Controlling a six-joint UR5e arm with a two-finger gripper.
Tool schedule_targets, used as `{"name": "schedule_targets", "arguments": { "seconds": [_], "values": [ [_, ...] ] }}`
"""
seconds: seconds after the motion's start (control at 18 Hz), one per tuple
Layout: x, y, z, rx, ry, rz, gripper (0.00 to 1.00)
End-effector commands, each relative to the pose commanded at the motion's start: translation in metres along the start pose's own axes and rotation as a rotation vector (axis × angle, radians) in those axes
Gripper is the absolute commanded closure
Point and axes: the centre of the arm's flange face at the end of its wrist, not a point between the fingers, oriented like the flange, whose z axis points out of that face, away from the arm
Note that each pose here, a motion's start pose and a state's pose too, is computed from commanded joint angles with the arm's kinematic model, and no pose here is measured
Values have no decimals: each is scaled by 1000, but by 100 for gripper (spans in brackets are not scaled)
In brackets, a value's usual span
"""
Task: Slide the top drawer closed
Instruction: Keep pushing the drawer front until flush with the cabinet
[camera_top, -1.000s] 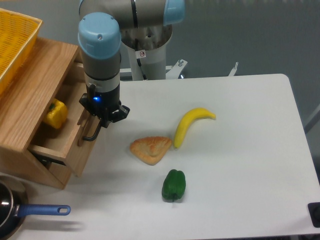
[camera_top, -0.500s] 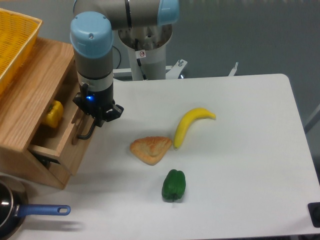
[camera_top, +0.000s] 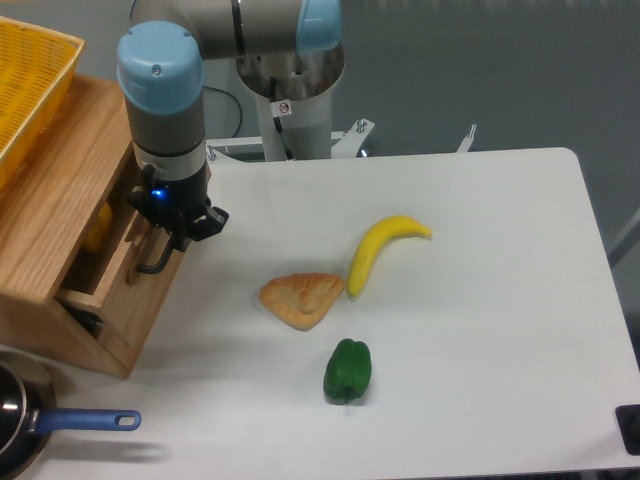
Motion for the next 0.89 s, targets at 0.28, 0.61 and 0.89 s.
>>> {"name": "schedule_targets", "arguments": {
  "seconds": [0.28, 0.61, 0.89],
  "values": [
    [10, -1, 0, 1, 5, 9, 91],
    [22, -2, 1, -1, 4, 6, 91],
    [30, -3, 1, -1, 6, 4, 91]
  ]
}}
